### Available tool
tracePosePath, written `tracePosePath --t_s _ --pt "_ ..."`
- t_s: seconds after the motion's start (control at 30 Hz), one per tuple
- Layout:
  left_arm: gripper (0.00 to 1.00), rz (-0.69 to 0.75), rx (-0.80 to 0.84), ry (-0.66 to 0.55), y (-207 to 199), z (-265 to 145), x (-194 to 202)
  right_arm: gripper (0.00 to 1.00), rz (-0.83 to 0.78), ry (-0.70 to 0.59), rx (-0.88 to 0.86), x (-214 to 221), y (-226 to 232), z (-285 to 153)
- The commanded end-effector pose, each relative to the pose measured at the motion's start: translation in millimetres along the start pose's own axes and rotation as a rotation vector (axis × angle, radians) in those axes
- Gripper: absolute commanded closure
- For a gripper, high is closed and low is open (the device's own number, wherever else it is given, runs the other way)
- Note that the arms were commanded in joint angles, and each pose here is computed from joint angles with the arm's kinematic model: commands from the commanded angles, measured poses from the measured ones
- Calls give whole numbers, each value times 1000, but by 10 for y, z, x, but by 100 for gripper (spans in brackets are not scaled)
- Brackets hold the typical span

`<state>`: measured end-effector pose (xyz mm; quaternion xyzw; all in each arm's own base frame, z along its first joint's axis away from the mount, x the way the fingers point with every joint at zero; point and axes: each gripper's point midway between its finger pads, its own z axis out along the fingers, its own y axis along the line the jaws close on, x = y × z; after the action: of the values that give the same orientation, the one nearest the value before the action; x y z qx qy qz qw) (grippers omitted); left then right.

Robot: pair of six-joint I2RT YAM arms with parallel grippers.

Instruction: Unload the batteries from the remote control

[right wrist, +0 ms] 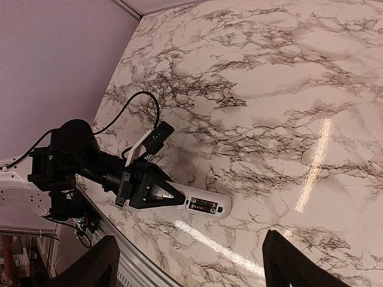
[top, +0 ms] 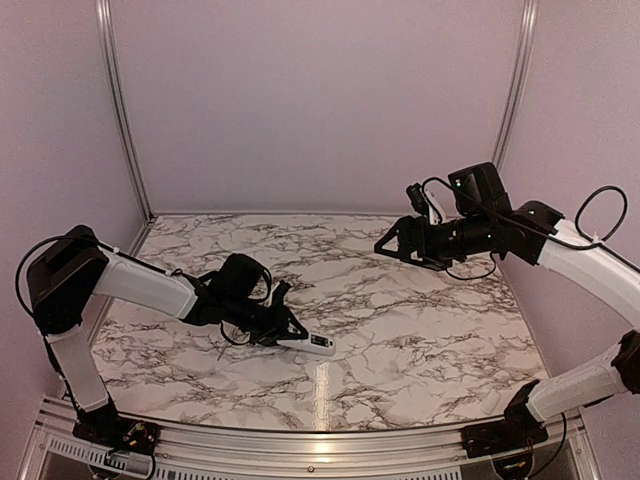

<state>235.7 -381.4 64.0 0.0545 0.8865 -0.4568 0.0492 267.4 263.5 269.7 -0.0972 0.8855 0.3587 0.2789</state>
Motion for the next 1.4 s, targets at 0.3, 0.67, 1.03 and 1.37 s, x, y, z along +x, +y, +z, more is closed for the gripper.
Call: tracePosePath --t_s 0.3,0.67,1.03,1.37 --pt "80 -20 -195 47 396 54 71 13 3 -20 10 -39 -11 -69" --pt "43 -9 -285 43 494 5 33 12 1 -29 21 -52 -31 -76" --pt "30 17 -361 34 534 -63 -29 11 -1 -31 46 -26 -87 -89" --pt "28 46 -464 8 587 -196 -115 6 -6 -33 67 -27 -120 -100"
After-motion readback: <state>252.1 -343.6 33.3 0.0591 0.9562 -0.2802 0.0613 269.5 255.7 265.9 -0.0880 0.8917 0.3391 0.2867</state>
